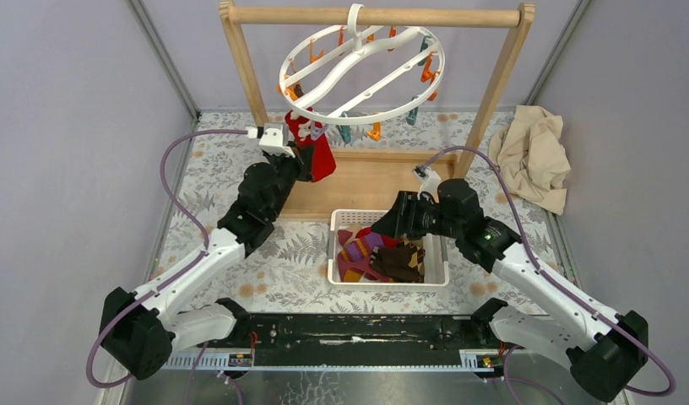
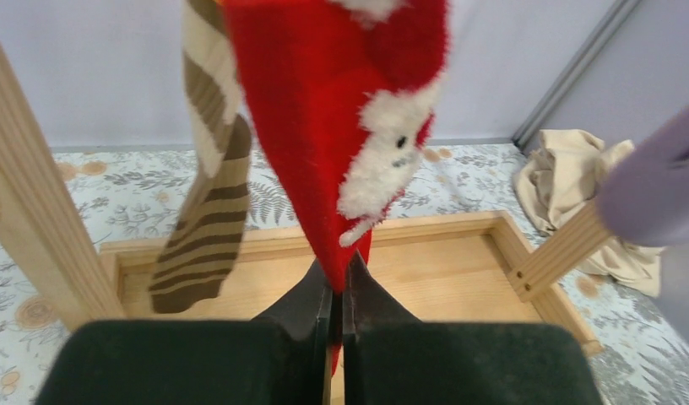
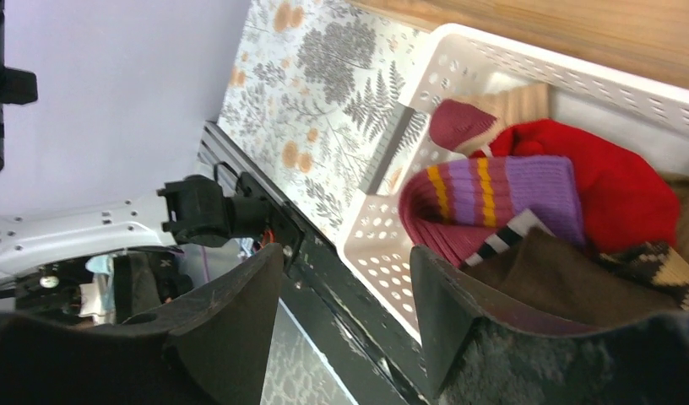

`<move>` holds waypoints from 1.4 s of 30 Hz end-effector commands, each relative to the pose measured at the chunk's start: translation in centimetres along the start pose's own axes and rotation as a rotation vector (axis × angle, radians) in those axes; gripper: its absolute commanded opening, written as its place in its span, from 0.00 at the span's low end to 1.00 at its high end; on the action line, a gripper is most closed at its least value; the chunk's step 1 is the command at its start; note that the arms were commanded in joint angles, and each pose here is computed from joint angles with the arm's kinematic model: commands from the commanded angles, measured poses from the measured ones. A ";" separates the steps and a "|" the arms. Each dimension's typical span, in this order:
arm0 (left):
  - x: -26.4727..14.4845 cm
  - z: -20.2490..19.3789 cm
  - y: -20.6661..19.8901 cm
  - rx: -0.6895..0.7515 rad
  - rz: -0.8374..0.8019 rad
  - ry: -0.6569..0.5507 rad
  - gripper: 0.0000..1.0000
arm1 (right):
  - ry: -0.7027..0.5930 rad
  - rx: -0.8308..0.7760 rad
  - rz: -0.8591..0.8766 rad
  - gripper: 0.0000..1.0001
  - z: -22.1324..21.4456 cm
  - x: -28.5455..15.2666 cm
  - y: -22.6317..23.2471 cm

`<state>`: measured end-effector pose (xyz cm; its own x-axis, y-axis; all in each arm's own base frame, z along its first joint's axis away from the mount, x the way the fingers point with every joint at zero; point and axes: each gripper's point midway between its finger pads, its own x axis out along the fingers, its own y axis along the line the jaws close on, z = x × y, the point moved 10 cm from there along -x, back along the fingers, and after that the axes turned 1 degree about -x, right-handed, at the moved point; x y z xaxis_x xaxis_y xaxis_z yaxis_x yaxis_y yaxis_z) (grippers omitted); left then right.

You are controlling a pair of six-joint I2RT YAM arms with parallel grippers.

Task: Remove the socks clipped to the hanger
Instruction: Remove the sock from the hanger.

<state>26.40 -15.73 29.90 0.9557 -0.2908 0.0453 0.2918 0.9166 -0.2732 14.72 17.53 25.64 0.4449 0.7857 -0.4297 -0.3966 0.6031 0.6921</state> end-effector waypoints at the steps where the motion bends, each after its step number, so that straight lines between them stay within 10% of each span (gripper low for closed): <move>1: -1.0 2.0 -1.1 -0.064 -0.079 0.036 0.00 | -0.051 0.026 0.128 0.64 1.2 1.2 1.3; 18: -3.2 3.6 -2.7 -0.246 -0.157 0.172 0.00 | -0.205 0.290 0.518 0.65 3.6 4.1 -0.6; 42: -4.1 4.1 -4.7 -0.526 -0.245 0.273 0.00 | -0.311 0.273 0.613 0.71 6.0 8.8 -2.1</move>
<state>21.65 -17.58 33.04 0.8144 -0.5672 -0.1226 0.3468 0.6451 -0.6809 23.48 22.06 22.04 0.4380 0.8909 0.1201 -0.3404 0.0407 0.9394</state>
